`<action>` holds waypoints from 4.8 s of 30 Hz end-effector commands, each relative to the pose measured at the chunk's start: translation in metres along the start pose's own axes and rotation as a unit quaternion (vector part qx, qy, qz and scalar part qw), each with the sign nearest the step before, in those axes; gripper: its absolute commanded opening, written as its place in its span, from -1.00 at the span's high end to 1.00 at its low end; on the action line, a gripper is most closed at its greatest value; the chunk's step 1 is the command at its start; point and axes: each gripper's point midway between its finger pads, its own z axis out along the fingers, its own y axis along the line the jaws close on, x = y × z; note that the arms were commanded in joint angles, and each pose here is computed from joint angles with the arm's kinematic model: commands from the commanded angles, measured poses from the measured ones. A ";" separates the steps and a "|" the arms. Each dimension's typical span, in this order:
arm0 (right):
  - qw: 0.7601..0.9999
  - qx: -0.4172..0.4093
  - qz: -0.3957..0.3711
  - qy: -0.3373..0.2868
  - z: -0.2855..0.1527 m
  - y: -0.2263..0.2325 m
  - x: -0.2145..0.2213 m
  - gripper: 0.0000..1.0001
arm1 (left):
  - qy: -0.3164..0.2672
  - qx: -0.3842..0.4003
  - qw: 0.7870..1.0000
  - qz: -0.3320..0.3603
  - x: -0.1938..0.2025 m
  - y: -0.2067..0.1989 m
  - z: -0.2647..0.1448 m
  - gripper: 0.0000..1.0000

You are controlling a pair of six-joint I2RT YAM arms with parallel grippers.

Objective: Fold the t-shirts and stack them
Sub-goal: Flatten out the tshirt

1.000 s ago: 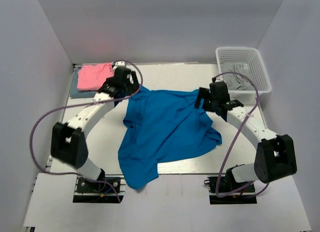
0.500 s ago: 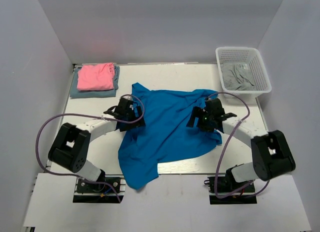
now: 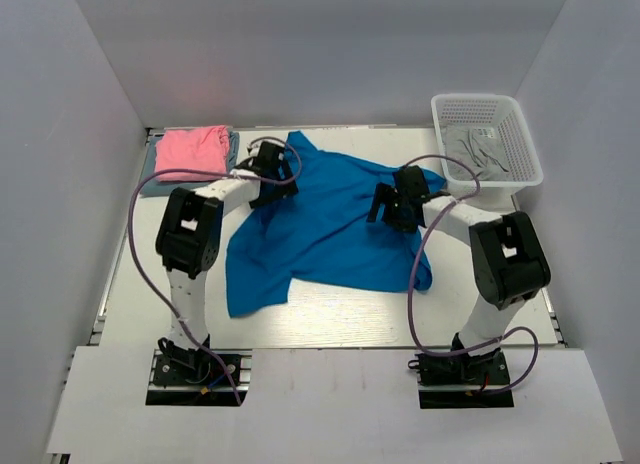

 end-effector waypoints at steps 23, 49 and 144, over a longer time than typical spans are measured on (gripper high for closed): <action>0.994 0.004 0.040 -0.100 -0.124 -0.034 0.025 -0.81 | 0.008 -0.078 0.974 -0.211 0.133 0.161 -0.177 -0.99; 0.995 0.082 0.022 -0.053 -0.106 -0.069 0.053 -0.81 | 0.049 -0.078 0.976 -0.196 0.173 0.162 -0.136 0.54; 0.738 -0.238 -0.067 -0.628 -0.663 0.032 -0.068 1.00 | -0.627 0.404 0.659 -0.099 -0.113 0.119 -0.776 1.00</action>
